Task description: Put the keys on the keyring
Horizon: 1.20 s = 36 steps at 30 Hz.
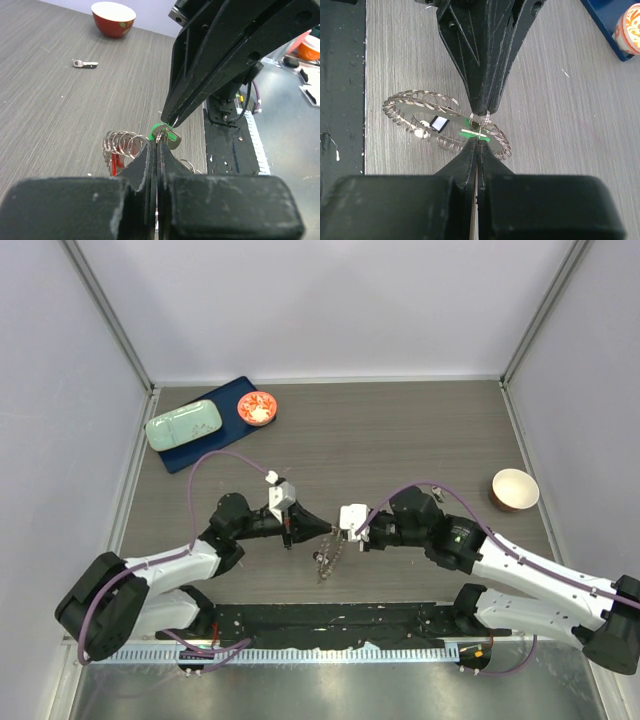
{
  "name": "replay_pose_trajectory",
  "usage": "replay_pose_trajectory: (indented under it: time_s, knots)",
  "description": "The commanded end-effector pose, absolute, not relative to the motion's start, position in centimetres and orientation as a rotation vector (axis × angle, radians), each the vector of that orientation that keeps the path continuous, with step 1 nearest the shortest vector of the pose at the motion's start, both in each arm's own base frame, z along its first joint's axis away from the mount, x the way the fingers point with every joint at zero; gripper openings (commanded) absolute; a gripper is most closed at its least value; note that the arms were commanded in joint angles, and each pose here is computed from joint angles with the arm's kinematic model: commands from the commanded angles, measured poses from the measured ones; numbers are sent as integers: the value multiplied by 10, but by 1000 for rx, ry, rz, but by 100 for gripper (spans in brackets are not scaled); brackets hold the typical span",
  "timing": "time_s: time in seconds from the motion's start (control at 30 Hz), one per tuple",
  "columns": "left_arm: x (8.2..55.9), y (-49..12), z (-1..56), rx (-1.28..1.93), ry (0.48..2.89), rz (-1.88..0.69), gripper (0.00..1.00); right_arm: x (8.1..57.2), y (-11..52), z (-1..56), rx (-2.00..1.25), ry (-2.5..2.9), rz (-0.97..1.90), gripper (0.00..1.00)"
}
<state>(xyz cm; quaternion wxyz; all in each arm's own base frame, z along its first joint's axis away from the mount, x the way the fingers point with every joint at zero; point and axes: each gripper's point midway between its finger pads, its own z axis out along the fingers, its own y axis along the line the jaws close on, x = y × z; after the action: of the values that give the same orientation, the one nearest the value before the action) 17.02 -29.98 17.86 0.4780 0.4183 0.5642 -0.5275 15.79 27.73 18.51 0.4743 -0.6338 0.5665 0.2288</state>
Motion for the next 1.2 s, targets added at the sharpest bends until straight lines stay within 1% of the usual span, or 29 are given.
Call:
replay_pose_trajectory:
  time_s: [0.0,0.5,0.7,1.03,1.13,1.17]
  knots:
    - [192,-291,215,799,1299,-1231,0,158,278,211,-1483,1341,570,1]
    - [199,-272,255,522,1211,-1270,0,151,302,195,-1497,1326,653,1]
    - [199,-264,265,437,1183,-1278,0,159,309,189,-1474,1323,587,1]
    - [199,-252,256,321,1206,-1266,0,177,314,200,-1412,1280,464,1]
    - [196,-251,247,310,1229,-1279,14,182,309,208,-1406,1271,418,1]
    - [194,-250,243,314,1237,-1280,21,182,308,209,-1411,1266,408,1]
